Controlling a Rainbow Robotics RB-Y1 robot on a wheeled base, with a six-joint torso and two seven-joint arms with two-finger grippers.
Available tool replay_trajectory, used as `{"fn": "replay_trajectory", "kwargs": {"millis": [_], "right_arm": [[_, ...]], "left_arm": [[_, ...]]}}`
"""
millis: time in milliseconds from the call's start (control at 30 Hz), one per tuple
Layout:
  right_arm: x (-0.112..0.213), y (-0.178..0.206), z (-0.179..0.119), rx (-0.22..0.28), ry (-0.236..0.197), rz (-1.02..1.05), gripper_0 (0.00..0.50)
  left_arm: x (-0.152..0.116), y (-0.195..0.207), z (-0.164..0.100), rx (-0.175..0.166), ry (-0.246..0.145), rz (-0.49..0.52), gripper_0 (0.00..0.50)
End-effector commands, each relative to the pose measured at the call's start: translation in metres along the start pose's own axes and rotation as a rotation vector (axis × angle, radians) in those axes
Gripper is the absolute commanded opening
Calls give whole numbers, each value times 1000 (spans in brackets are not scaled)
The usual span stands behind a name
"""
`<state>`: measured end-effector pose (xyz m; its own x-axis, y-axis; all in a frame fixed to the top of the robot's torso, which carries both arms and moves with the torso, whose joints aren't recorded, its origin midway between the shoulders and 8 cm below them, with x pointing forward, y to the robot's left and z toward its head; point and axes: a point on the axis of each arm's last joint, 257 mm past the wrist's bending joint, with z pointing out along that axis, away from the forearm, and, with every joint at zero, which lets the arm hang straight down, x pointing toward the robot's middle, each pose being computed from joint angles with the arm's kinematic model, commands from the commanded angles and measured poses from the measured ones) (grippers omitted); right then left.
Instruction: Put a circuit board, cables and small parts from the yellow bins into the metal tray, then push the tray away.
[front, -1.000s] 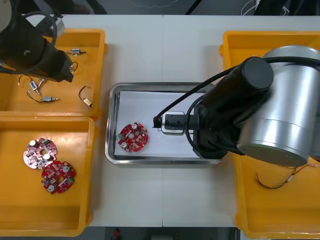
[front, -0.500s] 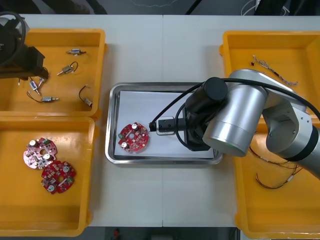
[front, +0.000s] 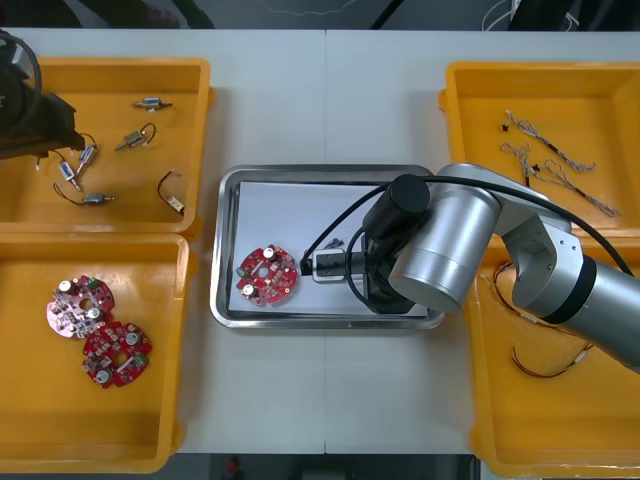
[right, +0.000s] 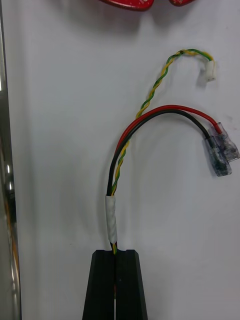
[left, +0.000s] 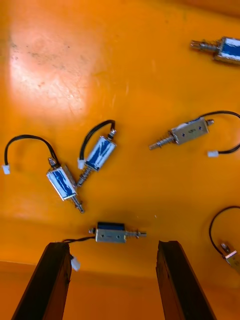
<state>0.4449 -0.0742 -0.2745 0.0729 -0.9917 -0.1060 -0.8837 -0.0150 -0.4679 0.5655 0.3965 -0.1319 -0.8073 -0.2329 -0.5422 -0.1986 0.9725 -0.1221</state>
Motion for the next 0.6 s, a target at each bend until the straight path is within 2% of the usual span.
{"fn": "replay_trajectory", "kwargs": {"millis": [33,67,100,133,167,300,400,467,600], "right_arm": [[-15,-5,-5,6,-19,-43,17],[-14,-5,-5,8,-13,-44,147],[-12,-6,-5,10,-7,-40,147],[-12,-6,-5,10,-5,-39,343],[-12,-9,-7,20,-3,-34,488],[-12,-14,-12,31,-5,-22,500],[-12,-20,-22,41,-7,-15,500],[-12,-25,-31,46,-4,4,500],[-12,-33,-47,52,0,30,500]], "left_arm": [[-39,24,-22,-45,-96,40,500],[-38,25,-21,-47,-96,40,500],[-38,27,-16,-53,-95,40,500],[-38,27,-14,-54,-95,41,500],[-38,30,-7,-63,-99,47,500],[-35,32,7,-80,-95,62,500],[-29,34,15,-94,-74,72,500],[-22,36,23,-94,-52,69,500],[-17,40,29,-99,-48,73,500]]}}
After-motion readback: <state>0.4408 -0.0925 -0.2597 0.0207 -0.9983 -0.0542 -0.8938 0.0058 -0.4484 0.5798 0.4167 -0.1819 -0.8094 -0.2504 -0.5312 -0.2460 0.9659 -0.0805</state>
